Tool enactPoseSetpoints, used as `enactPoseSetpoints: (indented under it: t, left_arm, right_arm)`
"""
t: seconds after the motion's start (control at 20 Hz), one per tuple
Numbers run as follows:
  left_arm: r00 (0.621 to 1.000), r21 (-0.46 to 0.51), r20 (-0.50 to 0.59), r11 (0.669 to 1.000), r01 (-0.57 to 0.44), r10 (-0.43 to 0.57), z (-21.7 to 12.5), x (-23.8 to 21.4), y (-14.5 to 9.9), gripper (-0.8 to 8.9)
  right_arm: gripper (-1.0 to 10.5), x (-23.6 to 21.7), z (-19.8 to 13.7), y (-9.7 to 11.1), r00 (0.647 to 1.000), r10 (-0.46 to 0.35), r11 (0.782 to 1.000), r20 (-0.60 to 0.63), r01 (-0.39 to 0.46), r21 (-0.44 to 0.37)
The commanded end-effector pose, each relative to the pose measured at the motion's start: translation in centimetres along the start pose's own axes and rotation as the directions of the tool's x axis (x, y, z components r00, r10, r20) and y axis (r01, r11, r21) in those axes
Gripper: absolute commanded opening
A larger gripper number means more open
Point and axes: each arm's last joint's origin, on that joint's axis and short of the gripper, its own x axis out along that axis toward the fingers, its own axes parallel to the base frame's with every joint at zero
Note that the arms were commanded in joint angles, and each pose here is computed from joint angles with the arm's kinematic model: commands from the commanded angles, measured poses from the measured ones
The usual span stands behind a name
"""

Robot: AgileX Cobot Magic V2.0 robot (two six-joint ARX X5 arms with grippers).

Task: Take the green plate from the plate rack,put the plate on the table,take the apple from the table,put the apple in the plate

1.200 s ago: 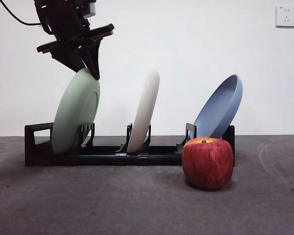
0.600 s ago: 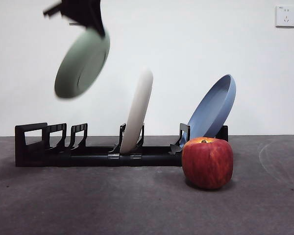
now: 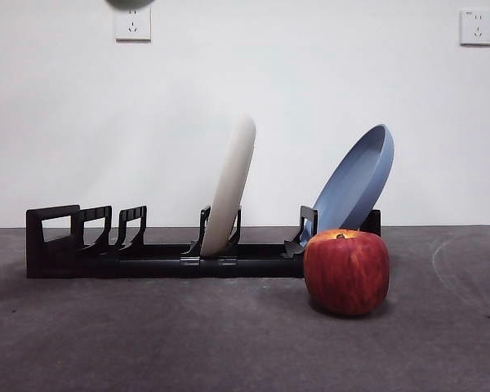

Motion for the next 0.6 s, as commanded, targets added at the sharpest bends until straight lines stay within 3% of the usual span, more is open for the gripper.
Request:
enactPoseSetpoints:
  t: [0.05, 0.4, 0.6]
  left_arm:
    - [0.998, 0.054, 0.057, 0.998, 0.026, -0.029, 0.0, -2.7, -1.5, -0.09]
    - [0.984, 0.162, 0.136, 0.982, 0.095, -0.118, -1.0, -8.1, -5.4, -0.09]
    - [0.996, 0.181, 0.012, 0.979, 0.089, -0.093, -4.1, -8.2, -6.7, -0.09]
  right_arm:
    - [5.9, -0.1, 0.1, 0.1, 1.0, 0.002, 1.0, 0.009, -0.002, 0.001]
    - [5.9, -0.1, 0.0, 0.1, 1.0, 0.001, 1.0, 0.0, -0.001, 0.005]
    - [5.9, -0.1, 0.0, 0.1, 1.0, 0.001, 1.0, 0.0, -0.001, 0.005]
